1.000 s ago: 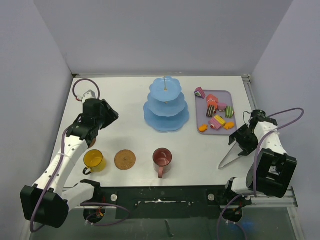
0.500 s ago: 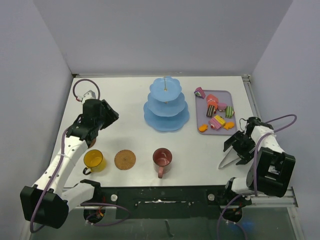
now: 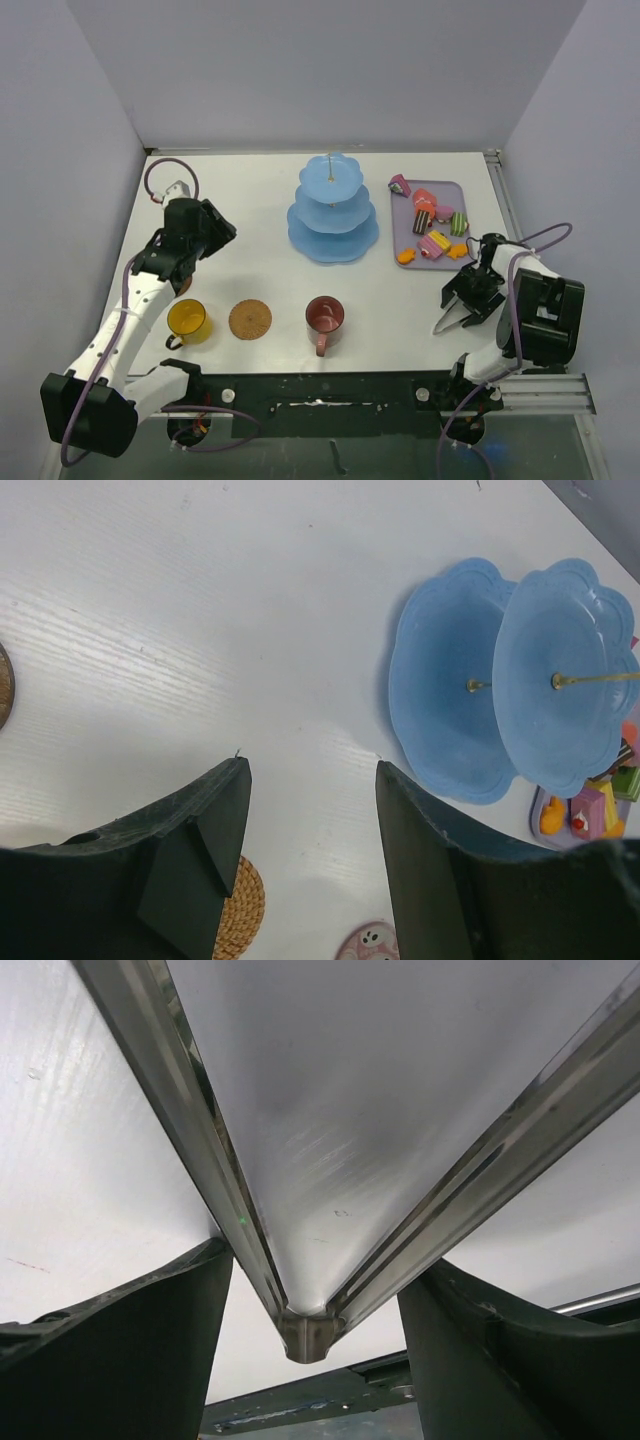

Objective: Serve the afternoon tea

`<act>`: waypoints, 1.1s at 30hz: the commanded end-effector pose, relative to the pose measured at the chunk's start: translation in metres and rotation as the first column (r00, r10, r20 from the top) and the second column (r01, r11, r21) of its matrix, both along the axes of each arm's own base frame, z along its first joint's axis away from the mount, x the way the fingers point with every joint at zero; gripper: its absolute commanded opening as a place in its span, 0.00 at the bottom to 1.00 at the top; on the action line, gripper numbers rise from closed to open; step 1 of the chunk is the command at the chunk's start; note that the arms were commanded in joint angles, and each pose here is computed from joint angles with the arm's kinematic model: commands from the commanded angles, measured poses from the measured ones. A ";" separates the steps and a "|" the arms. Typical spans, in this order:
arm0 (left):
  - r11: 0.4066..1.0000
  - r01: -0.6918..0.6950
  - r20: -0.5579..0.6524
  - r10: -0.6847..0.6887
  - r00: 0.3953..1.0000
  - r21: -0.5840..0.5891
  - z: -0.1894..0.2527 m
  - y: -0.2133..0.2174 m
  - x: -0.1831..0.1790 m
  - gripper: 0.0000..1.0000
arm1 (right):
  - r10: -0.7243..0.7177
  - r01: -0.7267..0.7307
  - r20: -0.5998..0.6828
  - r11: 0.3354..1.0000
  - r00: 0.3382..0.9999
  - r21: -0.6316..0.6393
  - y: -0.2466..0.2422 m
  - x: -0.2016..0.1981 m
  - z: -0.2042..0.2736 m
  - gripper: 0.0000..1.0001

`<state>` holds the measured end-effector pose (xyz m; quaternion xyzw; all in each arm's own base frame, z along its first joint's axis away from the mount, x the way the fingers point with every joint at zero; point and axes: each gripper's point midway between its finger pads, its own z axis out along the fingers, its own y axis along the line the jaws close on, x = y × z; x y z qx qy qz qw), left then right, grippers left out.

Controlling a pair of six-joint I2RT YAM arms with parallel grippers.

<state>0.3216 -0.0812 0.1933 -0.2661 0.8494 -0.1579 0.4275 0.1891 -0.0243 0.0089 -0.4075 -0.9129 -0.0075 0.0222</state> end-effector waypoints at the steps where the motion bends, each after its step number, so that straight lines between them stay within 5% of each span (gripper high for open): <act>1: 1.000 0.000 0.063 -0.001 0.998 0.013 0.014 0.004 0.007 0.52 | -0.006 0.007 0.015 0.999 1.000 -0.045 -0.004 -0.001 -0.024 0.65; 14: 1.000 0.002 0.064 -0.003 0.998 0.021 0.015 0.007 0.012 0.52 | -0.033 0.038 0.103 0.998 0.994 -0.042 -0.008 0.014 -0.010 0.45; 17: 1.000 0.006 0.066 -0.007 0.998 0.019 0.017 0.006 0.014 0.51 | -0.041 0.052 0.160 0.997 0.986 -0.064 -0.013 0.028 0.016 0.34; 33: 1.000 0.030 0.100 -0.029 0.995 -0.004 0.031 -0.001 0.024 0.52 | -0.021 0.137 0.482 0.969 0.876 -0.208 -0.039 0.064 0.189 0.39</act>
